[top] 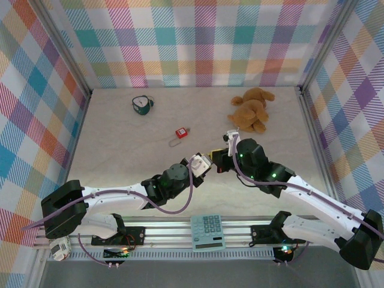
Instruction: Unlock with the key
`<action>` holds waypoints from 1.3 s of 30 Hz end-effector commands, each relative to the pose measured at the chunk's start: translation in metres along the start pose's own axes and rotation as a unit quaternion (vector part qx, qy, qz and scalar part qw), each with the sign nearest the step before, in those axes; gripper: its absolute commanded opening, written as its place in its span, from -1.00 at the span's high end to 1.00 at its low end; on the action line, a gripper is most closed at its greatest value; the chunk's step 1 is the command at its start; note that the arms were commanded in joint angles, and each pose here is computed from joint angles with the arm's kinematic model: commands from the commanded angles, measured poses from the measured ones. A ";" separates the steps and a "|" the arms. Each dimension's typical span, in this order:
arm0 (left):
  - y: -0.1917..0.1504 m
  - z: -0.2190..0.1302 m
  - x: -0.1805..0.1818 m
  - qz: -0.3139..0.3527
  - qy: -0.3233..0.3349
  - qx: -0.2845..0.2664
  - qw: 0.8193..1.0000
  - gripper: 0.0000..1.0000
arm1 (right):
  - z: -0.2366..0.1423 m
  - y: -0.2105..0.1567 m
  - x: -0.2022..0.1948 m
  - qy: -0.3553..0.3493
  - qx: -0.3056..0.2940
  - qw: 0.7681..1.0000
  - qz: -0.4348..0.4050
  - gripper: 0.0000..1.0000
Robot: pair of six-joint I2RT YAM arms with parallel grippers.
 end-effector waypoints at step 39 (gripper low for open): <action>-0.006 -0.013 -0.016 0.028 -0.075 0.082 0.993 1.00 | -0.011 0.004 -0.026 -0.019 0.046 0.999 0.019 0.39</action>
Point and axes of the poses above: each hand's point on the last joint's axis, 136 mm out from that joint toward the fingers, its own z axis out along the fingers, its own x axis along the line the jaws close on, y = z × x, the point moved 4 cm from there along -z, back along the fingers, and after that the axes turned 3 degrees about z, right-handed, at the moved point
